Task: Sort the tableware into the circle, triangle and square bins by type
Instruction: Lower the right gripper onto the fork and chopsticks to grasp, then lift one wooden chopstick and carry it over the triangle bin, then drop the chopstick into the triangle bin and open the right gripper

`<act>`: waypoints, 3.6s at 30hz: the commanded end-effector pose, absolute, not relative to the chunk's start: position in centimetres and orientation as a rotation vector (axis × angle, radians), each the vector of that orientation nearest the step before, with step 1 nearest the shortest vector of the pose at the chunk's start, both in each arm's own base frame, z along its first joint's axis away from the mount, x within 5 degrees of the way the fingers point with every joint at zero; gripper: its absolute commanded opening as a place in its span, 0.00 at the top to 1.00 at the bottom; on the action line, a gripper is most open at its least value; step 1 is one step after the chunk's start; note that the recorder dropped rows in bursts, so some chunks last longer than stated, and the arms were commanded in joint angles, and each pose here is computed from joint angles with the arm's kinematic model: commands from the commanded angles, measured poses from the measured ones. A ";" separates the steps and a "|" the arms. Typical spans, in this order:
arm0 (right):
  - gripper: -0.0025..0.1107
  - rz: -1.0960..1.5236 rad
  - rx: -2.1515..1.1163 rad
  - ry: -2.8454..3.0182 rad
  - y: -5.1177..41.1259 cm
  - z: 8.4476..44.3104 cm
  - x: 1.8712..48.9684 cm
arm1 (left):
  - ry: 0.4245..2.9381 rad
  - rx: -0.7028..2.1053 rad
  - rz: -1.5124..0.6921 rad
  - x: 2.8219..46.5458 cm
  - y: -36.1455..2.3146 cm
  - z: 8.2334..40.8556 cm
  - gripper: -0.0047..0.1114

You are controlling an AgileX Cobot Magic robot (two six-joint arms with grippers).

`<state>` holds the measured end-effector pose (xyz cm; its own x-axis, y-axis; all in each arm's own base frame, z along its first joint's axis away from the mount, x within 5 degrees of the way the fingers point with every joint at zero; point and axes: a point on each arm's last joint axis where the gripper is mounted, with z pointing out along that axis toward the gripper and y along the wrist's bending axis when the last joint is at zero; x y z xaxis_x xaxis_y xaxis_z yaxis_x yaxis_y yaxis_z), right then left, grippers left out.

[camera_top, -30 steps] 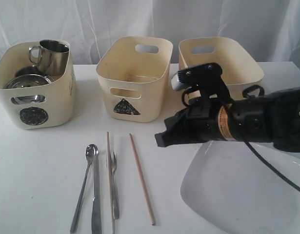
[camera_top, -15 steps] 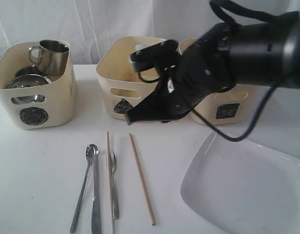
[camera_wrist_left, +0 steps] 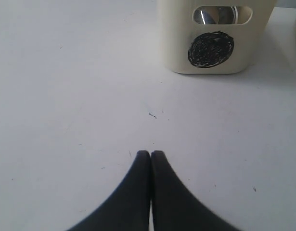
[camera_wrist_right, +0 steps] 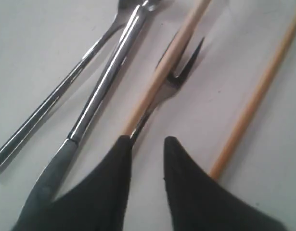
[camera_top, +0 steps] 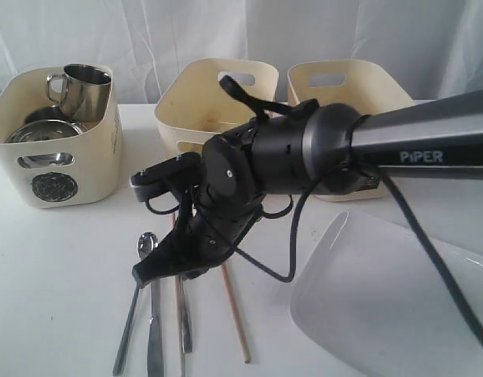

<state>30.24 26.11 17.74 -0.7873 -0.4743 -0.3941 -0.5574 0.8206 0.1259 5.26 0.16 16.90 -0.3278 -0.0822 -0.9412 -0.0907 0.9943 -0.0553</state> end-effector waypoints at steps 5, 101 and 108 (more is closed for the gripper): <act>0.46 0.393 -0.781 2.708 27.4 16.1 29.6 | 1.900 -0.133 -0.001 5.3 0.1 16.9 0.96; 0.56 0.137 -0.277 1.709 20.9 23.5 43.3 | 1.900 -0.133 -0.001 5.3 0.1 16.9 0.96; 0.58 0.320 -0.452 1.913 21.7 25.9 40.6 | 1.900 -0.133 -0.001 5.3 0.1 16.9 0.96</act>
